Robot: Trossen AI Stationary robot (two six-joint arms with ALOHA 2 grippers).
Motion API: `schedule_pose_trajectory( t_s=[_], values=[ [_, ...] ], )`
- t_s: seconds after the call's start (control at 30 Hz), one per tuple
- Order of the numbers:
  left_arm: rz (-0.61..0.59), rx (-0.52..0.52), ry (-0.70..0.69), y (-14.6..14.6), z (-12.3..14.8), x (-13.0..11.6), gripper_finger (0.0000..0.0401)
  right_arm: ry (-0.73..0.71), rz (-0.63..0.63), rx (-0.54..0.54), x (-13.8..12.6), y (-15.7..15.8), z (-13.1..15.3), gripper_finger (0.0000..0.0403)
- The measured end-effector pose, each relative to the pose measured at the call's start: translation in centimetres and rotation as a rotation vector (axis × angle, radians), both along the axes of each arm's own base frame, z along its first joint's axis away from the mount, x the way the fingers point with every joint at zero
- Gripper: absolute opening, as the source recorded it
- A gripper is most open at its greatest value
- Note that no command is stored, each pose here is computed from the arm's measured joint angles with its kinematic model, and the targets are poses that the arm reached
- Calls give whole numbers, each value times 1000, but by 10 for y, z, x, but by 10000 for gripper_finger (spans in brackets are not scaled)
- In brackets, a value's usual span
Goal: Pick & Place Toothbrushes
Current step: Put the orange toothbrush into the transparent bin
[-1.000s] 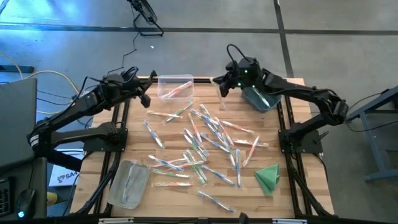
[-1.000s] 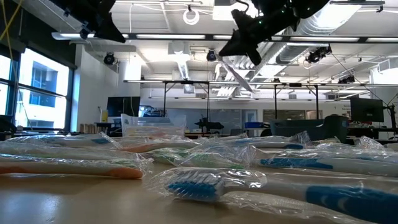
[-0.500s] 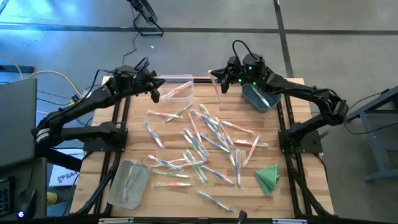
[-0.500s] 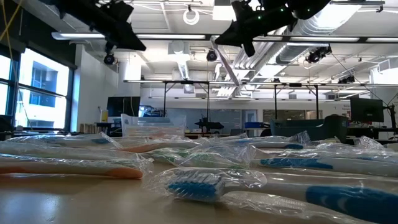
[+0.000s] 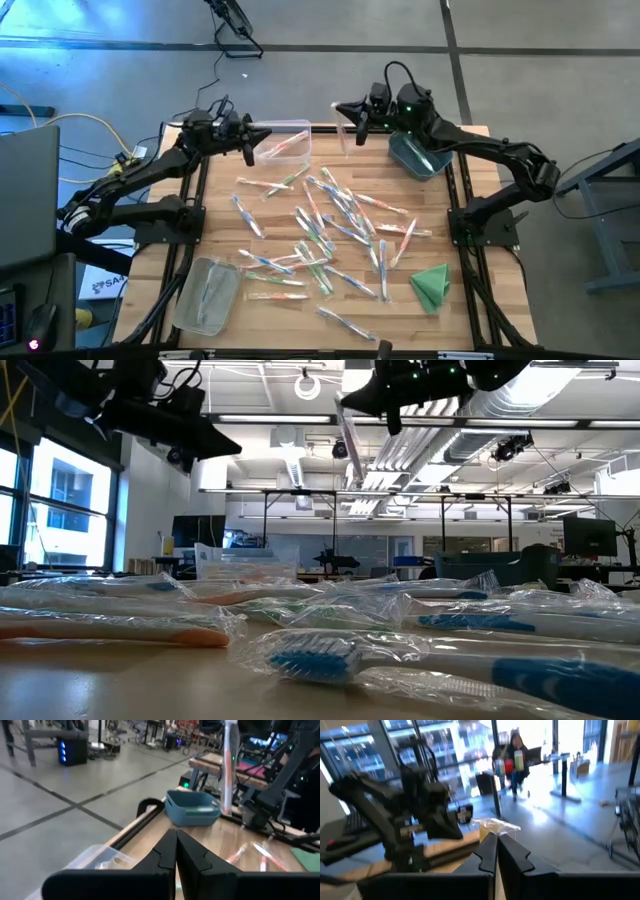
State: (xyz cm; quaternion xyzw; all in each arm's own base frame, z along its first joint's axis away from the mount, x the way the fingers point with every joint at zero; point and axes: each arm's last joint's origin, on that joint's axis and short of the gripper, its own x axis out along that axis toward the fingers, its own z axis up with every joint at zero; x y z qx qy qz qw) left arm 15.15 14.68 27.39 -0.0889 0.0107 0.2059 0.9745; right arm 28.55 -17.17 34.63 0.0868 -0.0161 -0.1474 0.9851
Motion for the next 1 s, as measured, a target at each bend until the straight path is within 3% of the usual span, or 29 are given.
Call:
schedule_pose_trajectory(
  t_s=[0.33,0.53,0.7,1.0],
  values=[
    [12,11,-37,12,-6,11,6,-102,21,-12,28,-9,-20,3],
    [-28,-18,-42,14,-10,15,59,-166,25,-2,35,-11,-24,3],
    [-96,49,-88,6,-3,22,95,-174,0,-12,37,-9,-24,3],
    [-72,103,-90,-5,-1,32,100,-179,10,-33,43,2,-23,3]
  ],
)
